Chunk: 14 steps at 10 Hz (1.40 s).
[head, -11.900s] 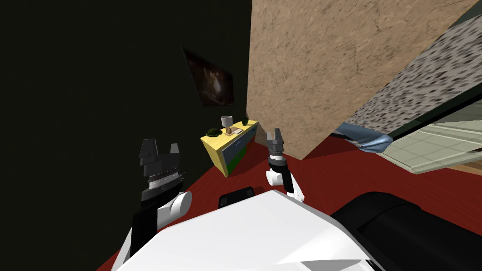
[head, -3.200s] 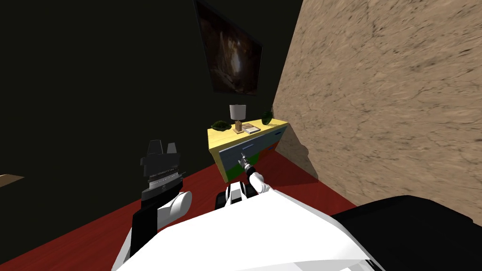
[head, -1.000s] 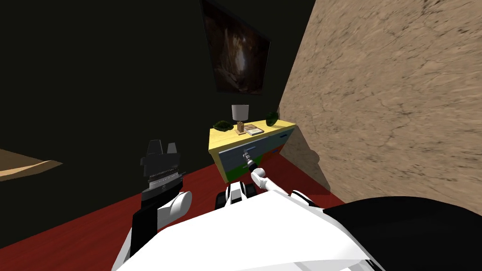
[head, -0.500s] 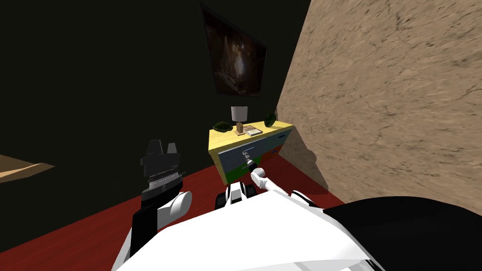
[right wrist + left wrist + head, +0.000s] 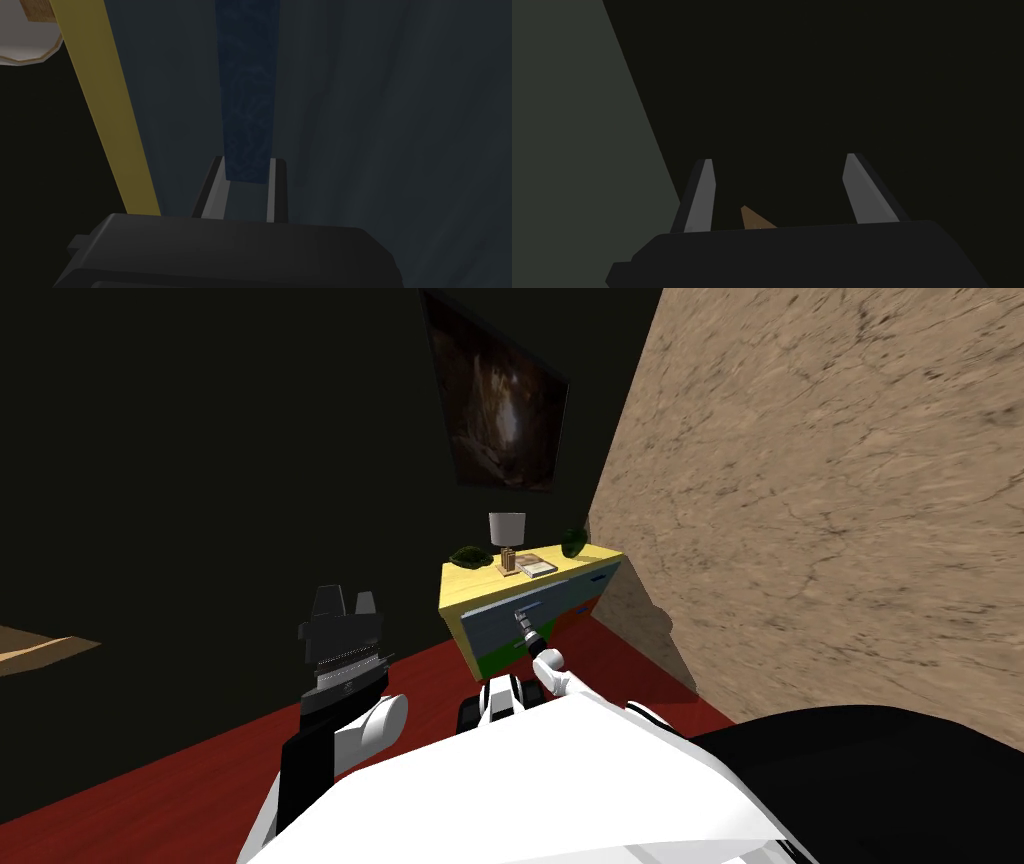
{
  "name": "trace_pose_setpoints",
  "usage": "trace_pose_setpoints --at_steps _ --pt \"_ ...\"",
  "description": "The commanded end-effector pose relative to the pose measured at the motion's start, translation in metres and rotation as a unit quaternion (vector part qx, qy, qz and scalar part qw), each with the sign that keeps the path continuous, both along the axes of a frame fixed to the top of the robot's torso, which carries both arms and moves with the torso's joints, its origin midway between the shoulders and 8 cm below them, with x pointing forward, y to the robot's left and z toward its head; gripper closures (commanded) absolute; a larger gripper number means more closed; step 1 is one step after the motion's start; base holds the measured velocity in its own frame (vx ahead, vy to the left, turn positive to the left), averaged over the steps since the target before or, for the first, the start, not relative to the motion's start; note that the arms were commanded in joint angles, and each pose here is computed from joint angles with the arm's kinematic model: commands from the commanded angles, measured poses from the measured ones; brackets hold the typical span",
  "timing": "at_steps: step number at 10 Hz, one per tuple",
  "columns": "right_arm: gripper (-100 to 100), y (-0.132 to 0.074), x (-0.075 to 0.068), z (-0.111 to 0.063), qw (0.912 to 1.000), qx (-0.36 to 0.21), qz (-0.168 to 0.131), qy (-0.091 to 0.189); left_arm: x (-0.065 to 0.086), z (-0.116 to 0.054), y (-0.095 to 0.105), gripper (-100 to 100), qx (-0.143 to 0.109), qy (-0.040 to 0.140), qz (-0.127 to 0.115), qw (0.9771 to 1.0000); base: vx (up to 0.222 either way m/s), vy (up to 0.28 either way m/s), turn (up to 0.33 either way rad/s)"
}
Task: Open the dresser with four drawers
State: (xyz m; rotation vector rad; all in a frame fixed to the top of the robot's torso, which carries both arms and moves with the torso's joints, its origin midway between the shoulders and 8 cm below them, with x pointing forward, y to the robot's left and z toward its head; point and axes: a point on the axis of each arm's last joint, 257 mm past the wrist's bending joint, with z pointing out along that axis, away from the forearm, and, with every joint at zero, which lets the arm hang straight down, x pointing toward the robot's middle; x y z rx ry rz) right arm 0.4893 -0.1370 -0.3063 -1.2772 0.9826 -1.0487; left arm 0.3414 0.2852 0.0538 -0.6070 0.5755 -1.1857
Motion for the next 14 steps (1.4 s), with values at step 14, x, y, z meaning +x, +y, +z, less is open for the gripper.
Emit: trace_pose_setpoints --at_steps 14 --pt "100 -0.195 -0.021 -0.015 0.9806 0.006 -0.196 0.009 0.0 0.0 0.0 0 0.0 0.0 0.0 1.0 -0.084 -0.015 0.278"
